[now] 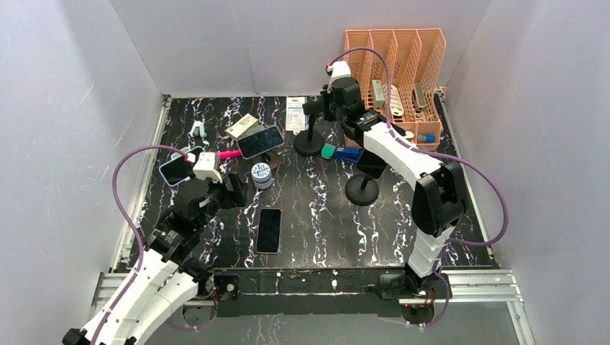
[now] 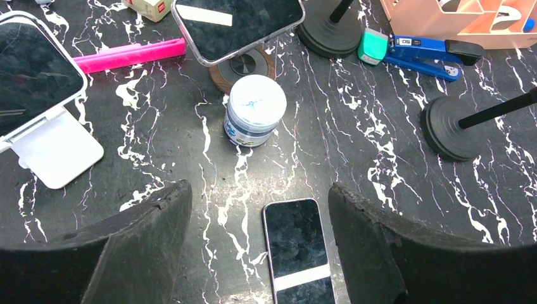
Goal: Remove the phone from the phone stand
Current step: Place the phone stand at the center of the board, then move the phone stand with the phone to the center of the board.
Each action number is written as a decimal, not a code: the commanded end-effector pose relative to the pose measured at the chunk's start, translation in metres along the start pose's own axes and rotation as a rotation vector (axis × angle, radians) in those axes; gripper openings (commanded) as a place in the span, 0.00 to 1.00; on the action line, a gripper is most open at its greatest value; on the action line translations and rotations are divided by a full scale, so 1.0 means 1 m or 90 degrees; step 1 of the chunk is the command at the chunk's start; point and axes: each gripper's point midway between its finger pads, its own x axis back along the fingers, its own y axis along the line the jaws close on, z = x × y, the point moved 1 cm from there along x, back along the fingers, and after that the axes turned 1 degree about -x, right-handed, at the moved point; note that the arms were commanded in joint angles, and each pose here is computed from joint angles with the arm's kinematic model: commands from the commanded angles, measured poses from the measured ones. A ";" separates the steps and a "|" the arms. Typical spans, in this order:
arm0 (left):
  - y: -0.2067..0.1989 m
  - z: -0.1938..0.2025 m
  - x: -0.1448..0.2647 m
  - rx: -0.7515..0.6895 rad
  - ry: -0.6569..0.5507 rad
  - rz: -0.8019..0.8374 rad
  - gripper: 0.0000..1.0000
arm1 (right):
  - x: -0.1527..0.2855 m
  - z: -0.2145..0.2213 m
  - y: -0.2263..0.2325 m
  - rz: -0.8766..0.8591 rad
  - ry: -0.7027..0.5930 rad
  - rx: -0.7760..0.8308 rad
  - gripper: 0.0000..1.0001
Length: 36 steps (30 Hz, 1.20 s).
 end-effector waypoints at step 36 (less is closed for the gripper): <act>-0.001 -0.012 0.004 -0.003 -0.022 -0.001 0.79 | 0.192 -0.100 0.129 -0.238 -0.196 0.015 0.82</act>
